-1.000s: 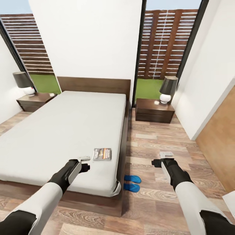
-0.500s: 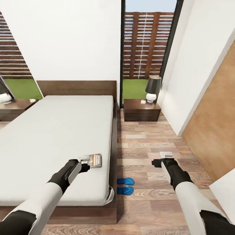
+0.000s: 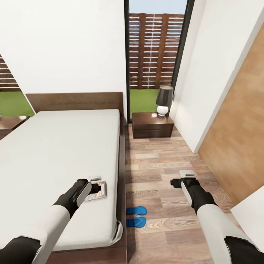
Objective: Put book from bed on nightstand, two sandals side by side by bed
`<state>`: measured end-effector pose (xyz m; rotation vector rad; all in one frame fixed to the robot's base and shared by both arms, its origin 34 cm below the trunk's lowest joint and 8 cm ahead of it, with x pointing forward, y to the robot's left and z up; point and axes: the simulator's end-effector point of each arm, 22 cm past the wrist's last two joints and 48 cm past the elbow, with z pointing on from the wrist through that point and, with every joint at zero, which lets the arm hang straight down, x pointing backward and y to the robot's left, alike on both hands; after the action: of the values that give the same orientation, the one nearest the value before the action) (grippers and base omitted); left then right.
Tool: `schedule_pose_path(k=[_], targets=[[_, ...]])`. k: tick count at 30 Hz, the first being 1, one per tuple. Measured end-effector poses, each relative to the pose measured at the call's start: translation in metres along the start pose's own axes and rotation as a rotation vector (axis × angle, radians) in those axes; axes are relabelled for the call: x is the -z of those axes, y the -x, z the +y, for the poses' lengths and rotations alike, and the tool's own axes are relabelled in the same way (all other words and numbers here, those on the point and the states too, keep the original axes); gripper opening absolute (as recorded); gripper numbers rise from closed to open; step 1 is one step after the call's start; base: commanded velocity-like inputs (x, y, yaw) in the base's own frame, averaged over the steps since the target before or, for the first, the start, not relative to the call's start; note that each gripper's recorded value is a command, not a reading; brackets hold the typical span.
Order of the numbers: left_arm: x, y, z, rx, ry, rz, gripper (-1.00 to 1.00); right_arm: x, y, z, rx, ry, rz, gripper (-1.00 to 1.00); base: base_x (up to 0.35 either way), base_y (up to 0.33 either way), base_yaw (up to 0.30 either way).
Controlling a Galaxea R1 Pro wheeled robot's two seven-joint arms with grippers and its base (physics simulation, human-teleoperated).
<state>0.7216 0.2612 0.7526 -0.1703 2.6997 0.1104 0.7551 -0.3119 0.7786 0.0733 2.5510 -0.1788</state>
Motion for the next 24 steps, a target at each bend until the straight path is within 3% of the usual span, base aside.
schedule_pose_path(k=[24], targets=[[0.0001,0.0002,0.0000,0.000,0.000,-0.001,1.00,-0.0003,0.0000,-0.0005,0.004,-0.003,-0.003,1.00,0.109,0.000,0.000]])
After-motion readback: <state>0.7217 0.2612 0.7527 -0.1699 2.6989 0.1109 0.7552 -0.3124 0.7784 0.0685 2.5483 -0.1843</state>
